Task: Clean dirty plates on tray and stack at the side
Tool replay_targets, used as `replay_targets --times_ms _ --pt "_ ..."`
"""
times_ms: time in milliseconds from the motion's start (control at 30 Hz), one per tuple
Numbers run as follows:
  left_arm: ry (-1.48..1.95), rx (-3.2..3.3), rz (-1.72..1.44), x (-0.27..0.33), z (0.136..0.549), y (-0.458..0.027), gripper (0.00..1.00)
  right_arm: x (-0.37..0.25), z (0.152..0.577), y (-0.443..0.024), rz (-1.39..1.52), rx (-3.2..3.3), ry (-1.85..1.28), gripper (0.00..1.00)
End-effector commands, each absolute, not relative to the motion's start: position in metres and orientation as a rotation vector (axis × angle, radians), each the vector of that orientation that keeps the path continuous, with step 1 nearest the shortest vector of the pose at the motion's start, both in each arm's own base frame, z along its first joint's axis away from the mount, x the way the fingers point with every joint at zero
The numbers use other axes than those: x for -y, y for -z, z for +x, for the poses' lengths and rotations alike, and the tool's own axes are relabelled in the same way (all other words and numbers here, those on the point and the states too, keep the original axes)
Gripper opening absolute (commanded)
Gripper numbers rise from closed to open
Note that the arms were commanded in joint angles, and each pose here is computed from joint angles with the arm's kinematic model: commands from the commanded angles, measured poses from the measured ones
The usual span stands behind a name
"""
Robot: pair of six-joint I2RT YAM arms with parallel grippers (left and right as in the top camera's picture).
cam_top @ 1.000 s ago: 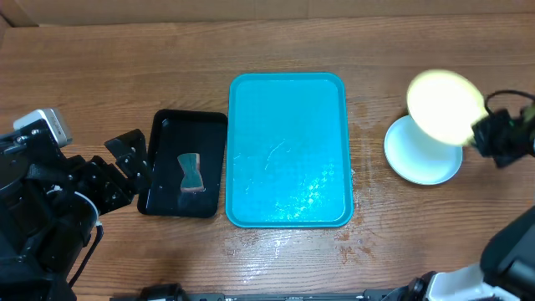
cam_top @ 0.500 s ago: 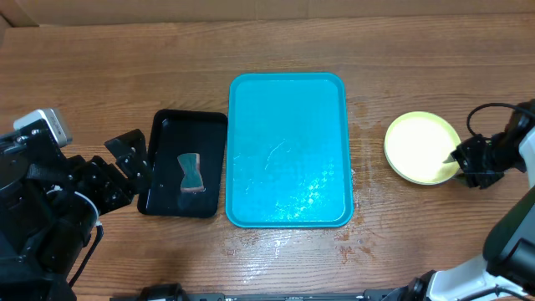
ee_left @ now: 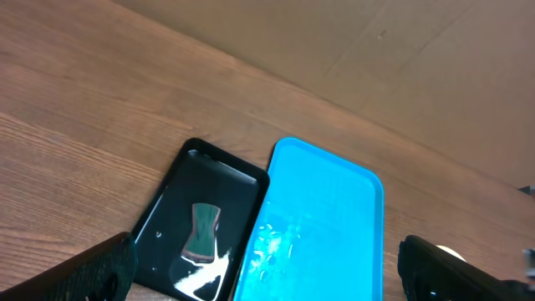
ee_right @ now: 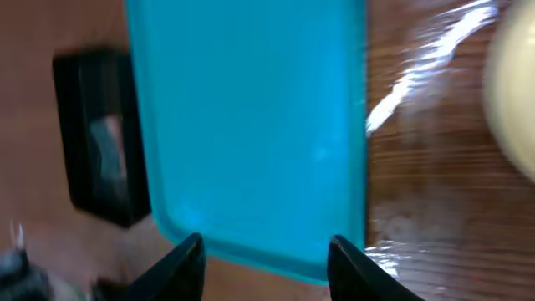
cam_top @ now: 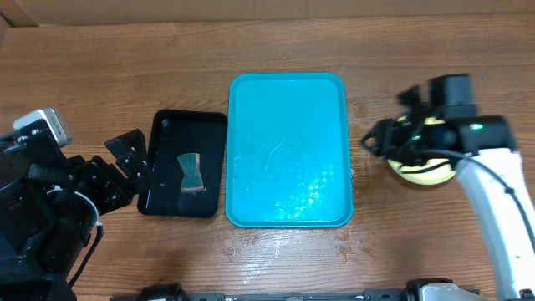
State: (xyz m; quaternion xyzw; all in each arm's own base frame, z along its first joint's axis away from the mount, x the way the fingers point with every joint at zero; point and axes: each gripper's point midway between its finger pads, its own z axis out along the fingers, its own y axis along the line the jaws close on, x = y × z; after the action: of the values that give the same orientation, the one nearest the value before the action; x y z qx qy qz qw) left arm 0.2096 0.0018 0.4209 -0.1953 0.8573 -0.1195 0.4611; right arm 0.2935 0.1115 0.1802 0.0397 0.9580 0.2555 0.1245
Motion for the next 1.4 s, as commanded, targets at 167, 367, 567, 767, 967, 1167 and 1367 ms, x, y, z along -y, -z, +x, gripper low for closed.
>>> replay_targets --times_ms 167,367,567,767,967,1167,1367 --pt "0.295 -2.101 -0.450 0.000 0.209 -0.425 1.00 -0.160 0.285 -0.182 -0.115 -2.783 -0.727 0.49" --pt "0.345 -2.093 -0.405 0.008 0.215 -0.430 1.00 -0.161 0.287 -0.183 -0.068 -2.784 -0.731 0.49" --pt "0.213 -2.428 -0.389 -0.002 0.227 -0.357 1.00 -0.159 0.284 -0.181 -0.045 -2.803 -0.725 0.49" --pt "0.268 -2.752 -0.454 0.005 0.250 -0.294 1.00 -0.159 0.284 -0.181 -0.041 -2.803 -0.726 0.50" --pt "0.355 -2.946 -0.434 0.020 0.266 -0.256 0.89 -0.158 0.284 -0.180 -0.038 -2.804 -0.716 0.51" --pt "0.169 -2.996 -0.385 0.024 0.261 -0.244 0.81 -0.148 0.293 -0.178 0.043 -2.790 -0.620 0.48" --pt "-0.108 -2.750 -0.556 -0.012 0.228 -0.288 0.86 -0.146 0.289 -0.213 -0.024 -2.657 -0.645 0.46"
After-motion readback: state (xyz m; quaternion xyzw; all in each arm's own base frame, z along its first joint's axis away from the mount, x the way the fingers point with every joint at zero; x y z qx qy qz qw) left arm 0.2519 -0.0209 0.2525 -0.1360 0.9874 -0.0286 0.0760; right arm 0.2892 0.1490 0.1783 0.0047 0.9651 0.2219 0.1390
